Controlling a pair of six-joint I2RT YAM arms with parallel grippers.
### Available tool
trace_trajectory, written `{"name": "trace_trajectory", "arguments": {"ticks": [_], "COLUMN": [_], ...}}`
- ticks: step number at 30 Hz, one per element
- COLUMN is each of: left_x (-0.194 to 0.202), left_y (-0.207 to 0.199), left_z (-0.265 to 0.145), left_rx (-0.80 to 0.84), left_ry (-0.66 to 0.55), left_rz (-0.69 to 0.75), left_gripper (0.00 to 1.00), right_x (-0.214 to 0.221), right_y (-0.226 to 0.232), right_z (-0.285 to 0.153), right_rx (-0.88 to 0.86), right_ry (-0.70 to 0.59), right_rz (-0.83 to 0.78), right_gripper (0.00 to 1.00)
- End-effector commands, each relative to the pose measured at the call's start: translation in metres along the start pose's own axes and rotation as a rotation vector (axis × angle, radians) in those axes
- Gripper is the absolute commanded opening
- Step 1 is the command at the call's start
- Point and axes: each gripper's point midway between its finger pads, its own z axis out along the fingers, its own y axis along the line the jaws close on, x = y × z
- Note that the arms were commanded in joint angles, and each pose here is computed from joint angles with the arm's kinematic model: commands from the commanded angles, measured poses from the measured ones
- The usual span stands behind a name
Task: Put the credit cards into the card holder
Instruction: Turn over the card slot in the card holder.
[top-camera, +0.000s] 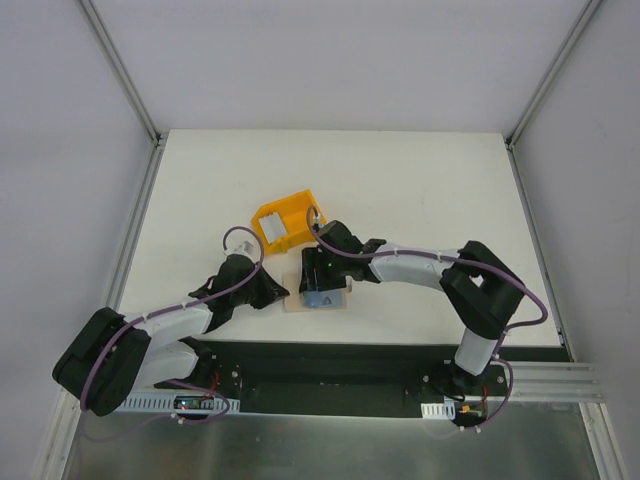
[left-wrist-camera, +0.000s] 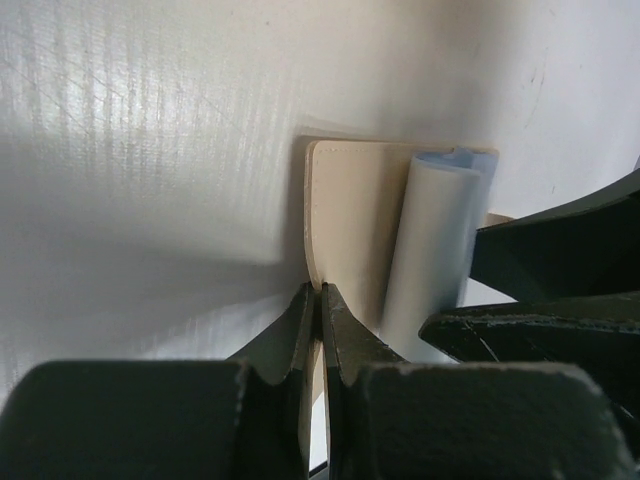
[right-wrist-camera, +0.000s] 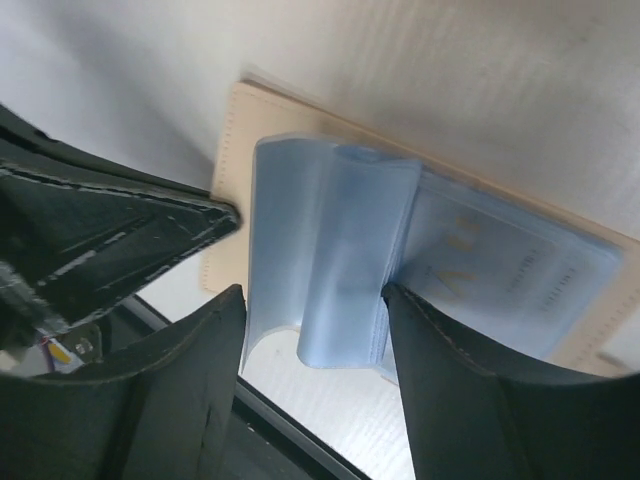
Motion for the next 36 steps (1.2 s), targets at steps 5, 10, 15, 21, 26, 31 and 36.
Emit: {"name": "trace_trajectory", "arguments": {"ticks": [5, 10, 15, 21, 26, 31, 36], "left_x": [0.005, 0.012, 0.013, 0.011, 0.006, 0.001, 0.0], "left_y": [0.014, 0.024, 0.025, 0.025, 0.019, 0.011, 0.006], "left_z": [0.008, 0.012, 0.013, 0.01, 0.006, 0.004, 0.002], "left_rx": [-0.021, -0.031, -0.038, -0.037, -0.027, -0.013, 0.002], "left_ry": [-0.001, 0.016, 0.023, 0.009, -0.008, -0.014, -0.008], "left_rz": [-0.065, -0.106, -0.115, -0.104, -0.06, -0.013, 0.003], "left_gripper": [0.0, 0.0, 0.0, 0.0, 0.0, 0.0, 0.04], "right_x": [-0.014, -0.022, -0.027, -0.04, -0.041, -0.023, -0.008], "right_y": [0.057, 0.096, 0.116, 0.075, 0.022, -0.001, -0.02], "right_z": [0.001, -0.021, -0.04, -0.05, -0.044, -0.027, -0.013], "right_rx": [-0.257, -0.458, -0.553, -0.392, -0.167, -0.099, -0.017], "right_ry": [0.008, -0.015, -0.033, -0.16, -0.179, -0.1, -0.028], "right_rz": [-0.03, -0.072, -0.097, -0.068, 0.001, 0.056, 0.083], "right_gripper": [0.62, 0.64, 0.65, 0.66, 0.62, 0.46, 0.34]}}
